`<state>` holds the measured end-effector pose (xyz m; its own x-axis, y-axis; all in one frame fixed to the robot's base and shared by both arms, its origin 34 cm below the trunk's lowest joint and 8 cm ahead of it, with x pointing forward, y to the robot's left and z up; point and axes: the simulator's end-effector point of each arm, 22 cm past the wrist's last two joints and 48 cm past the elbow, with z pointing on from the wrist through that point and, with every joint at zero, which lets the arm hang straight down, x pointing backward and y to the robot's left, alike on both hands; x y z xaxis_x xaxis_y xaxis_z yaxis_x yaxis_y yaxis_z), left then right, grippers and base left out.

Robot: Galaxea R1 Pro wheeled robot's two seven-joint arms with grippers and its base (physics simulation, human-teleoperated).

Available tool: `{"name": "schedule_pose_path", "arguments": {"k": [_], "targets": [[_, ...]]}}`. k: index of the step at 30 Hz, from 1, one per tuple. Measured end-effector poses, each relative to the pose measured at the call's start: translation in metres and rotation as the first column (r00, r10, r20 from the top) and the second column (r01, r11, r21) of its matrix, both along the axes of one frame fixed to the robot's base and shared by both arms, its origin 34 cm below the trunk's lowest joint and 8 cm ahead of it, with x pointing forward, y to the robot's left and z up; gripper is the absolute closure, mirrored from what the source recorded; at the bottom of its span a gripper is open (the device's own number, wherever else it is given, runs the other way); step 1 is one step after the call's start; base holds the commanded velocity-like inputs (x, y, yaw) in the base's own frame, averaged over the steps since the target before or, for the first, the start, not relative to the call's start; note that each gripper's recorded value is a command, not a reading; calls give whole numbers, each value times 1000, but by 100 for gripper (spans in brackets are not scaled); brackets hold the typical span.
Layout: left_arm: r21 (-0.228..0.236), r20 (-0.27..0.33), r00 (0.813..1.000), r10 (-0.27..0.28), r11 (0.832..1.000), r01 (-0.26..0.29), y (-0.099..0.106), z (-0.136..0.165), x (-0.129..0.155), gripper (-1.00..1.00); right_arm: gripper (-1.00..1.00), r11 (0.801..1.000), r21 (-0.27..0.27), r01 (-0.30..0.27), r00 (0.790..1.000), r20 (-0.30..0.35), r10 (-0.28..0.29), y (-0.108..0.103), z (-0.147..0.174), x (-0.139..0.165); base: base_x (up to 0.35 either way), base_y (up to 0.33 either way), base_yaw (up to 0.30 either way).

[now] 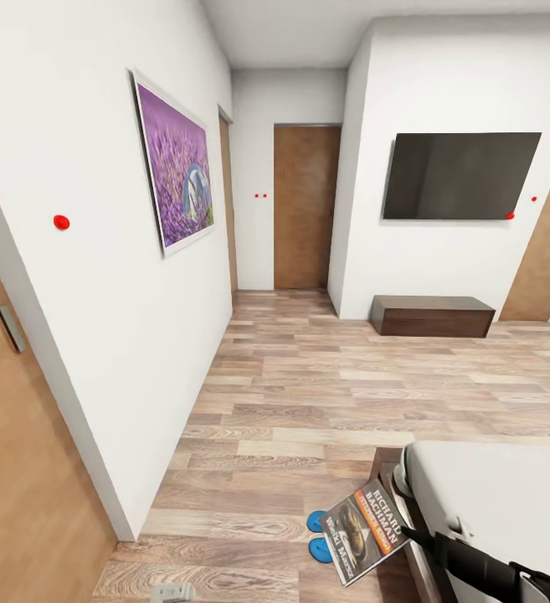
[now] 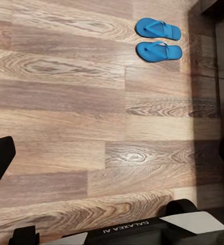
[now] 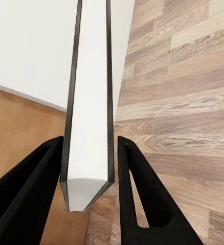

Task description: In the bedroom, move the book from the bed onto either nightstand, and place the two sandals side by side next to the bed.

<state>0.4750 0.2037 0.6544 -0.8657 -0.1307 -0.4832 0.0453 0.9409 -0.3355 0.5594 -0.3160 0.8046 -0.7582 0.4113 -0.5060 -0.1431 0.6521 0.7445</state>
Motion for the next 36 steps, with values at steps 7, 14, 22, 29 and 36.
{"name": "schedule_pose_path", "arguments": {"k": [7, 14, 22, 29, 36], "targets": [[149, -19, 997, 72, 986, -68, 34, -10, -1, -100, 100, 1000, 1, 1, 1000, -1, -1, 0, 0, -1, 0, 0, 0], [241, -38, 999, 9, 970, 1, 45, -18, -13, -100, 100, 1000, 1, 1, 1000, -1, -1, -1, 0, -1, 0, 0, 0], [262, -43, 999, -30, 964, 40, 45, -19, -17, -100, 100, 1000, 2, 1, 1000, -1, -1, -1, 0, -1, 0, 0, 0], [261, -32, 999, -32, 965, 39, 44, -16, -14, -100, 100, 1000, 0, 2, 1000, 7, -2, -1, 3, 0, 0, 0, 0], [259, -21, 999, -34, 965, 38, 43, -13, -10, -100, 100, 1000, -3, 4, 1000, 17, -4, -2, 7, 2, 0, 0, 0]]}}
